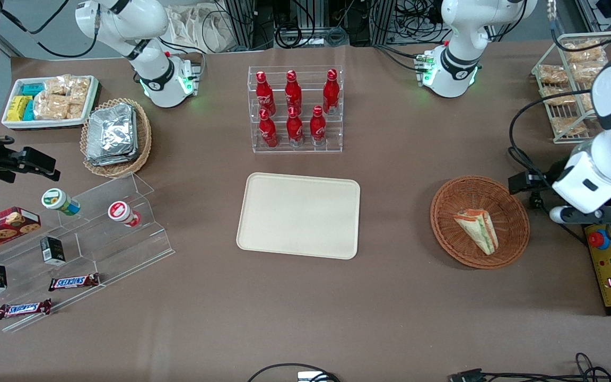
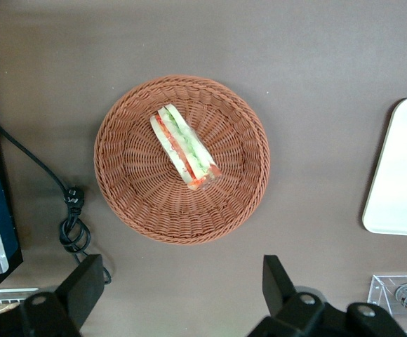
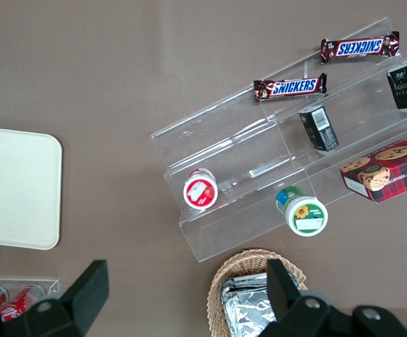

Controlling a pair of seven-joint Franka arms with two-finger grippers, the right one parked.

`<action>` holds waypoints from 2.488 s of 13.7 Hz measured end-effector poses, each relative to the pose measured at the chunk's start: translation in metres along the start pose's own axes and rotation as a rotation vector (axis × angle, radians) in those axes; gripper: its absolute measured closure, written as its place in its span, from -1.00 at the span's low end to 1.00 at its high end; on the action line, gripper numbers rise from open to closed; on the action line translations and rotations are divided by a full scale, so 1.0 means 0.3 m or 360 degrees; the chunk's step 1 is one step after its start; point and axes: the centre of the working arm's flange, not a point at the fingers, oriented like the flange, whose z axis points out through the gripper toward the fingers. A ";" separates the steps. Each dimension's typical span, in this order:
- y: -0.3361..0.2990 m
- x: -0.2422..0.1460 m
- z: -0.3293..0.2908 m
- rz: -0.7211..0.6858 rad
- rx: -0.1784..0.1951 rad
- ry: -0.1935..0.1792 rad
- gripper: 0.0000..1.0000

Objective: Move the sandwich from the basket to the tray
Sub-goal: 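Lower the left gripper over the wrapped sandwich in the wicker basket, then close the left gripper on the wrapped sandwich and lift it, then carry the held sandwich with the left gripper over the cream tray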

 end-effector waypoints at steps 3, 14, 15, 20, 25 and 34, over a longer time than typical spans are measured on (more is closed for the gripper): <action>-0.004 0.035 0.045 -0.0002 -0.0006 -0.0038 -1.00; -0.001 0.131 0.616 -0.0859 -0.0006 -0.0087 -1.00; -0.001 0.130 0.665 -0.0914 -0.0013 -0.0067 -1.00; -0.029 0.153 0.813 -0.0993 -0.0025 -0.0058 -1.00; -0.057 0.130 0.911 -0.1017 -0.0031 -0.0042 -1.00; -0.051 0.098 0.946 -0.1005 0.0003 -0.0137 0.14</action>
